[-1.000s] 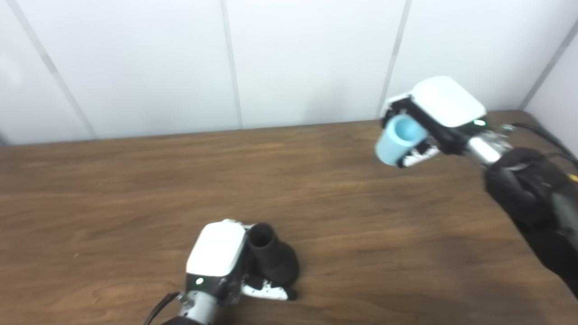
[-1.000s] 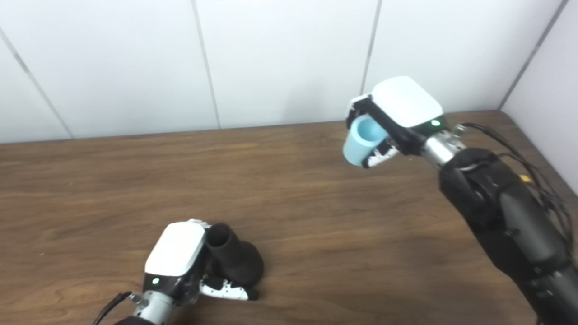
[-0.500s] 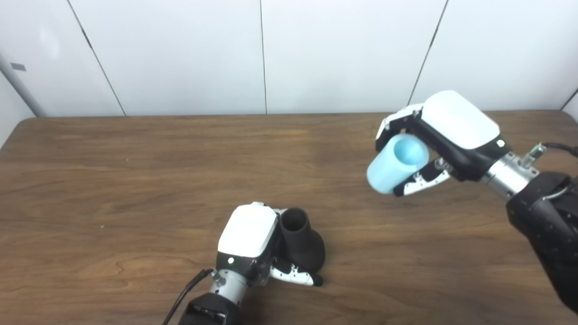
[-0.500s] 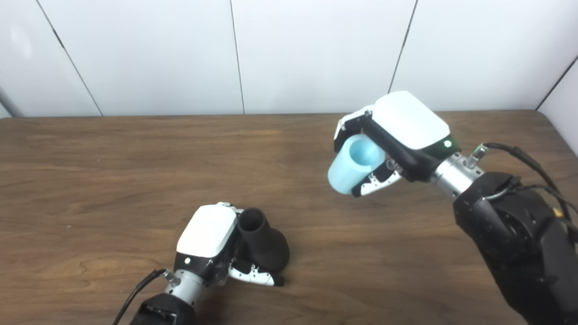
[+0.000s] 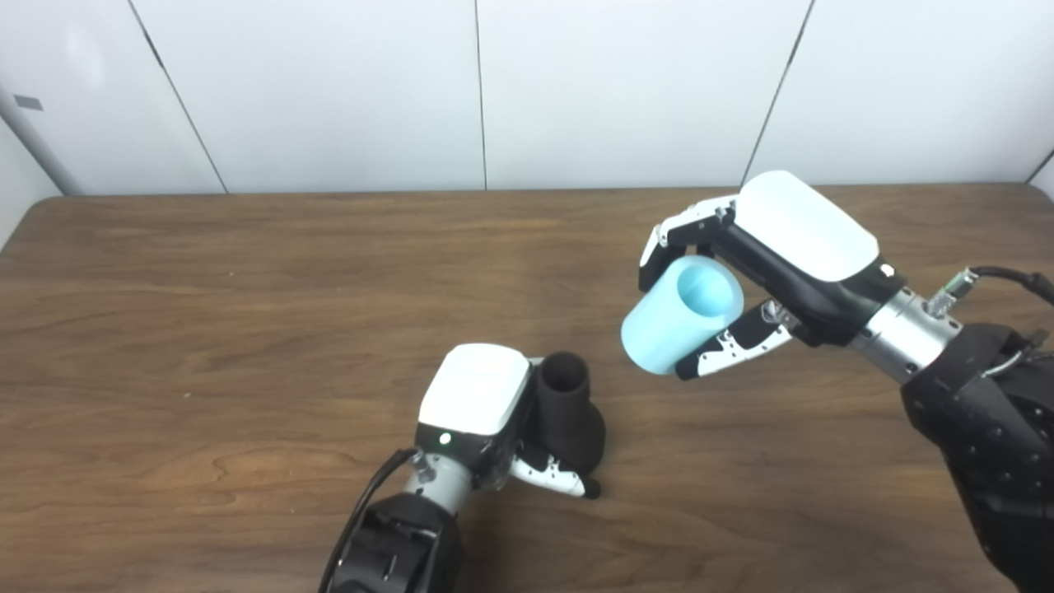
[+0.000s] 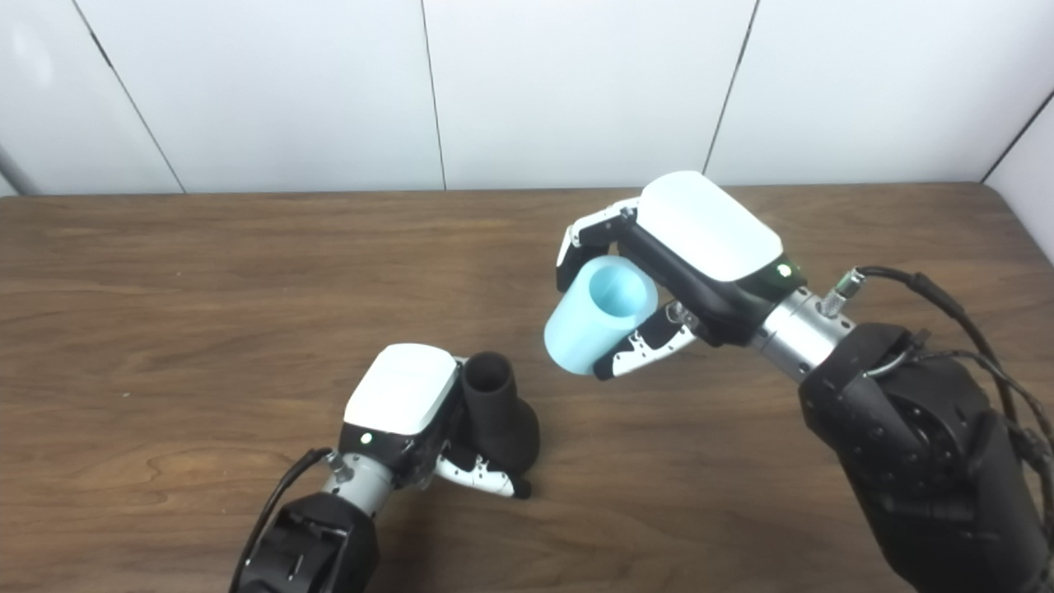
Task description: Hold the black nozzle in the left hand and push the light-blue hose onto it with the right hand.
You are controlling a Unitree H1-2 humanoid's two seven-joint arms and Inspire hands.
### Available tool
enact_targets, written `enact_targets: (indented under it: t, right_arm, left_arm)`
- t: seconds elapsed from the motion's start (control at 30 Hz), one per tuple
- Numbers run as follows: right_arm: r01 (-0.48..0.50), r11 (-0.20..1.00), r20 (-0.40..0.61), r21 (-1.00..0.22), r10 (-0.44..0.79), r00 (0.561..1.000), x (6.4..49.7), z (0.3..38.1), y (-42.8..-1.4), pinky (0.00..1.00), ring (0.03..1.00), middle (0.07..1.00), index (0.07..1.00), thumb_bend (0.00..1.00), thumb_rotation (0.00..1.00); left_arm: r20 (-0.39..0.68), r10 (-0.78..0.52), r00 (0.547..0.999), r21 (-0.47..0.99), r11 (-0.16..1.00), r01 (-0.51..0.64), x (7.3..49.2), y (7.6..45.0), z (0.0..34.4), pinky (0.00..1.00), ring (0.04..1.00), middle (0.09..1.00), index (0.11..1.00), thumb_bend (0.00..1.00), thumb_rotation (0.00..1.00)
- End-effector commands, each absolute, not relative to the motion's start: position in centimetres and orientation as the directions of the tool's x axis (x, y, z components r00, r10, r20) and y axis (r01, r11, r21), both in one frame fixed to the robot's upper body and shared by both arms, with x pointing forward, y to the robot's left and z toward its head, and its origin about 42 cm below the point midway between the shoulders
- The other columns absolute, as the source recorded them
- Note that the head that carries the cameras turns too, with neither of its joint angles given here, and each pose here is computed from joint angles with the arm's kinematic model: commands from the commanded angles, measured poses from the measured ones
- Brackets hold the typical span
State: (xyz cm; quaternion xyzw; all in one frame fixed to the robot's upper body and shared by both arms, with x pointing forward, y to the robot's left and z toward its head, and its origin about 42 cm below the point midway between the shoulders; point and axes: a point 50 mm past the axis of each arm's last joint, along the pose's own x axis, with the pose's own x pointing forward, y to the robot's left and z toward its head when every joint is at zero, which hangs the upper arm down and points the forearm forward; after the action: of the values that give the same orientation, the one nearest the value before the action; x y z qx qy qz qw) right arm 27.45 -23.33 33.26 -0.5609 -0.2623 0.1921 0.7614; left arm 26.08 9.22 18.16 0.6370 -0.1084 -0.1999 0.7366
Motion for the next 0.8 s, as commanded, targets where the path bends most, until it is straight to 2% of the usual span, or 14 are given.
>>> enact_targets:
  t: [0.0,0.3,0.37,0.5,0.6,0.77]
  right_arm:
    - [0.062,0.308,0.242,-0.949,0.591,0.769,27.0,34.7,-23.2,0.44,0.572,0.498,0.475,0.53,0.00]
    - [0.041,0.344,0.251,-0.938,0.592,0.765,26.5,34.9,-22.6,0.44,0.564,0.488,0.481,0.53,0.00]
    - [0.041,0.352,0.256,-0.935,0.591,0.764,26.4,35.0,-22.5,0.44,0.561,0.488,0.481,0.53,0.00]
    - [0.048,0.356,0.266,-0.933,0.595,0.758,26.1,35.2,-22.2,0.41,0.556,0.493,0.477,0.53,0.00]
    - [0.052,0.365,0.276,-0.929,0.594,0.756,25.8,35.4,-22.0,0.41,0.553,0.500,0.474,0.53,0.00]
    - [0.052,0.378,0.286,-0.924,0.595,0.752,25.4,35.6,-21.9,0.43,0.552,0.506,0.470,0.53,0.00]
  left_arm:
    - [-0.198,-0.480,0.855,0.963,0.068,0.262,25.4,7.5,17.6,0.64,0.603,0.528,0.466,0.52,0.00]
    - [-0.246,-0.471,0.847,0.962,-0.009,0.274,25.7,6.5,18.2,0.70,0.671,0.558,0.446,0.51,0.00]
    - [-0.246,-0.473,0.846,0.962,-0.017,0.271,25.7,6.5,18.3,0.71,0.677,0.507,0.474,0.52,0.00]
    - [-0.244,-0.475,0.846,0.964,-0.020,0.267,25.7,6.6,18.2,0.72,0.681,0.495,0.481,0.52,0.00]
    - [-0.247,-0.474,0.845,0.964,-0.029,0.265,25.6,6.7,18.2,0.74,0.670,0.549,0.451,0.51,0.00]
    - [-0.243,-0.473,0.847,0.964,-0.023,0.264,25.5,6.9,18.1,0.75,0.663,0.554,0.447,0.51,0.00]
